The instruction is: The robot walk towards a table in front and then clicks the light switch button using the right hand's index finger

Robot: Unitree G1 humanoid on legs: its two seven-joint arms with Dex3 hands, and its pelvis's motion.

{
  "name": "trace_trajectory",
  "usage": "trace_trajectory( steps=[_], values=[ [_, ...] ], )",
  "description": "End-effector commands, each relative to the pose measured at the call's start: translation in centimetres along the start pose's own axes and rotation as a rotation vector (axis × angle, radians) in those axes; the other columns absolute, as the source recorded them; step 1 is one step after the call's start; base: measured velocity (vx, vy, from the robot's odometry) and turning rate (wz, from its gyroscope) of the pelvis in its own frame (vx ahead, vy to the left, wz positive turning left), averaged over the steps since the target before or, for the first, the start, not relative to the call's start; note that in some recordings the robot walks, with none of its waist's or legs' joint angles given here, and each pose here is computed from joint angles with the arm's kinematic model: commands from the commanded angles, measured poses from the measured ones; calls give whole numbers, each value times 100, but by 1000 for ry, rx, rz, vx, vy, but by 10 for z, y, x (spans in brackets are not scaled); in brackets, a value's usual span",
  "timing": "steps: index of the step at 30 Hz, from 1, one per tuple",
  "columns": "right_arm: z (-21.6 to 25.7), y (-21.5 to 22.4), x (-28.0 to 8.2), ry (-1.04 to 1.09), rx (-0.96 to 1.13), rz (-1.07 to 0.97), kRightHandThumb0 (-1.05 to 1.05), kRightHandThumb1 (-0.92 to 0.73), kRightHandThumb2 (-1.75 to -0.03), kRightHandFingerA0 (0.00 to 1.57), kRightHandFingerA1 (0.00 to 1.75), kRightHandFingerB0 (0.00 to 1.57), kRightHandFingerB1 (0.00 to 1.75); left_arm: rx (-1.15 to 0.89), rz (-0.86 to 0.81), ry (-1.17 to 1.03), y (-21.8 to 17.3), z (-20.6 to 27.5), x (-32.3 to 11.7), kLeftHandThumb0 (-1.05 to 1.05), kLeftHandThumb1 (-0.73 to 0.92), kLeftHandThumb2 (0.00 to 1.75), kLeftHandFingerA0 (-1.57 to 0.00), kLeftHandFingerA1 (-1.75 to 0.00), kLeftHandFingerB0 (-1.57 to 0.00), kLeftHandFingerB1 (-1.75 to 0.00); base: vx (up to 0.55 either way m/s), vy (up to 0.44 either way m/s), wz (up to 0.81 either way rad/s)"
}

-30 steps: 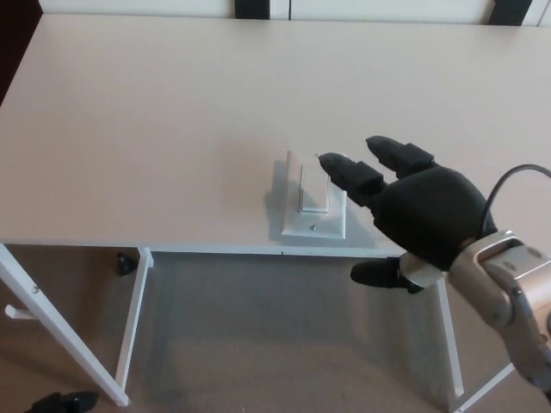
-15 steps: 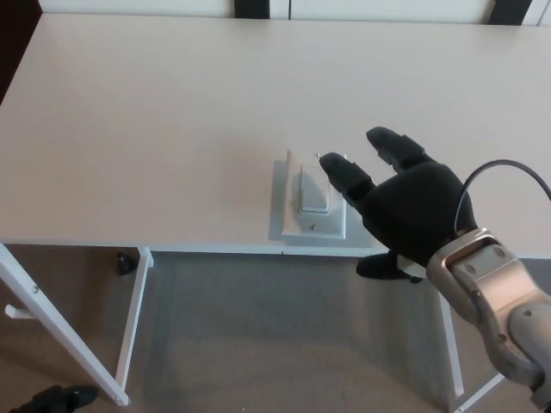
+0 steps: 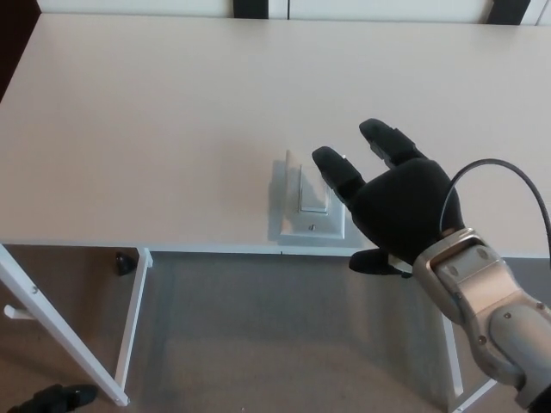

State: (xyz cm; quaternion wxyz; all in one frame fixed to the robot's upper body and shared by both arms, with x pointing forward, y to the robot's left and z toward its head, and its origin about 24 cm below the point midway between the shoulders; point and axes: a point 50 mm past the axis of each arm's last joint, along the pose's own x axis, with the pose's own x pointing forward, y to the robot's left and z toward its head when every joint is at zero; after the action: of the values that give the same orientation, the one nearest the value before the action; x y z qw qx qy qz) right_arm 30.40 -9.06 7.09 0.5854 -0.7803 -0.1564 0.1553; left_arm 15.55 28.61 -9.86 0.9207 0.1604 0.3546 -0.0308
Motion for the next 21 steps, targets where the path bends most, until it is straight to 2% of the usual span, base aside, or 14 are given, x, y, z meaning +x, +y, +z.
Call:
trace_trajectory(
  steps=[1,4,5,6,9,10,12,16,17,18,21],
  values=[
    [-3,3,4,13,-9,25,-102,-62,-98,0,5,0,0,16,20,30,6,-2,-1,-25,65,59,-50,-55,-36,-43,0,0,0],
    [-3,5,5,8,3,31,-101,-61,-97,0,2,0,0,-10,12,25,6,-1,0,-23,66,59,-47,-55,-34,-43,0,0,0],
    [-3,8,6,9,-4,51,-103,-62,-99,0,3,0,0,-2,12,25,6,-1,-1,-21,46,92,-42,-65,-24,-54,0,0,0],
    [-3,9,5,11,-1,66,-103,-62,-98,0,3,0,0,5,8,26,7,-1,-1,-22,46,92,-41,-63,-23,-54,0,0,0],
    [-2,11,6,12,13,78,-102,-62,-97,0,2,0,0,11,5,27,7,-1,-1,-22,46,92,-42,-64,-23,-54,0,0,0],
    [-3,12,6,15,14,78,-98,-60,-96,0,3,2,4,13,9,26,7,0,0,-25,66,59,-49,-54,-34,-41,0,0,0],
    [-3,14,5,13,14,76,-101,-61,-97,0,0,7,3,-12,10,24,7,0,0,-23,66,59,-49,-55,-34,-42,0,0,0],
    [-2,18,4,9,11,68,-102,-62,-98,0,0,6,4,-4,11,27,7,1,1,-24,66,59,-48,-54,-34,-42,0,0,0],
    [-1,19,3,5,20,66,-103,-62,-97,0,0,5,3,-2,8,26,8,1,1,-21,46,92,-42,-64,-23,-54,0,0,0],
    [0,19,2,1,20,68,-99,-60,-97,0,4,2,5,1,10,24,8,2,1,-24,66,59,-49,-53,-34,-42,0,0,0],
    [2,19,1,-5,20,61,-98,-60,-96,0,4,3,6,6,6,22,8,2,1,-25,66,59,-49,-54,-34,-42,0,0,0]
  ],
)
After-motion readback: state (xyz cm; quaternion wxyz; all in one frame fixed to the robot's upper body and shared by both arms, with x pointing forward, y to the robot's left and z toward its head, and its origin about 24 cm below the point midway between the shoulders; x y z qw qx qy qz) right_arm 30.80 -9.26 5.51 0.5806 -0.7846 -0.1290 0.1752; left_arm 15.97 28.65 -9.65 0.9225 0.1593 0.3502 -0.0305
